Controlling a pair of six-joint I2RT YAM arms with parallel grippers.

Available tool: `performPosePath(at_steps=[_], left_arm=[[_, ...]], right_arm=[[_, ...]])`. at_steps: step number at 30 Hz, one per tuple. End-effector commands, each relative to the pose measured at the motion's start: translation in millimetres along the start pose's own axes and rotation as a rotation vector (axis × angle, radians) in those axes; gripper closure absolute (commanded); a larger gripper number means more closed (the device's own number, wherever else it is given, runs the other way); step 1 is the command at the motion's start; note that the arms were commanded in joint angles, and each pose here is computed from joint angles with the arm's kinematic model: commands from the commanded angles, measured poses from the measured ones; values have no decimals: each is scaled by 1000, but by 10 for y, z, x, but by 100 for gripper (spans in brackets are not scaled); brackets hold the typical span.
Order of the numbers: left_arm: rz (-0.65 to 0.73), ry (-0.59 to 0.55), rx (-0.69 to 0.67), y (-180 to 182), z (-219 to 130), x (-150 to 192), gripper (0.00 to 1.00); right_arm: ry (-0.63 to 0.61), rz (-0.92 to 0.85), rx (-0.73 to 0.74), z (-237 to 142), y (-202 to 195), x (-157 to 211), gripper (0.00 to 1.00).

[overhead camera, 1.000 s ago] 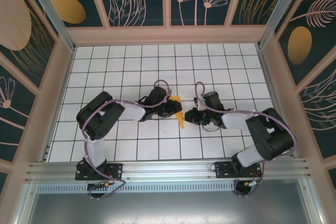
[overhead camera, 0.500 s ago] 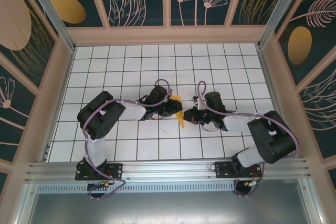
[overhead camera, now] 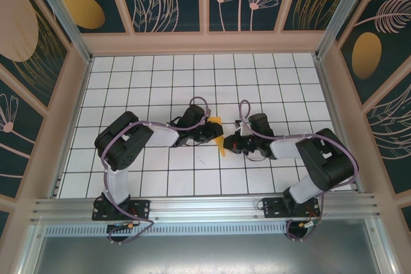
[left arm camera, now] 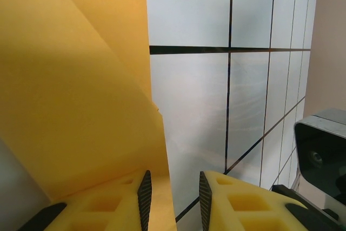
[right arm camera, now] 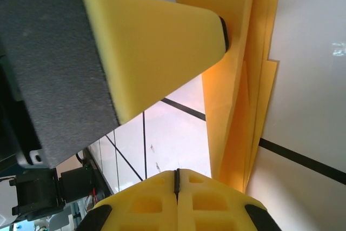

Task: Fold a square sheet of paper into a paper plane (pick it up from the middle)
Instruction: Fold the wing for the fifth time at the center of the table.

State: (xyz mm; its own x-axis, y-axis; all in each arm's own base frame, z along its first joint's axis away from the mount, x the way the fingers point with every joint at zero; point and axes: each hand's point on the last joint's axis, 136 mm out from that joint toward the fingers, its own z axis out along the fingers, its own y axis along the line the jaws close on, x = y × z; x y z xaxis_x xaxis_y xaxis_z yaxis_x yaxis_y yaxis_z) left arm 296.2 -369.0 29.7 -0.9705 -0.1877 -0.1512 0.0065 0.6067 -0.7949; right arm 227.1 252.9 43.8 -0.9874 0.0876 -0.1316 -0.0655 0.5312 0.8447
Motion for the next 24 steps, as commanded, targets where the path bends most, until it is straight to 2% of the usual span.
performPosePath(at_steps=[1, 11, 15, 17, 24], left_arm=[[2, 37, -37, 108, 69, 70, 67], [4, 41, -43, 127, 63, 84, 67], [2, 41, -47, 140, 73, 84, 67], [3, 37, -48, 140, 71, 76, 67], [1, 40, -56, 159, 72, 83, 67]], right_arm=[[13, 16, 16, 48, -88, -5, 95], [87, 114, 110, 133, -473, 213, 95], [114, 154, 191, 106, -630, 307, 95], [108, 138, 206, 72, -594, 291, 96], [76, 76, 117, -8, -176, 148, 95]])
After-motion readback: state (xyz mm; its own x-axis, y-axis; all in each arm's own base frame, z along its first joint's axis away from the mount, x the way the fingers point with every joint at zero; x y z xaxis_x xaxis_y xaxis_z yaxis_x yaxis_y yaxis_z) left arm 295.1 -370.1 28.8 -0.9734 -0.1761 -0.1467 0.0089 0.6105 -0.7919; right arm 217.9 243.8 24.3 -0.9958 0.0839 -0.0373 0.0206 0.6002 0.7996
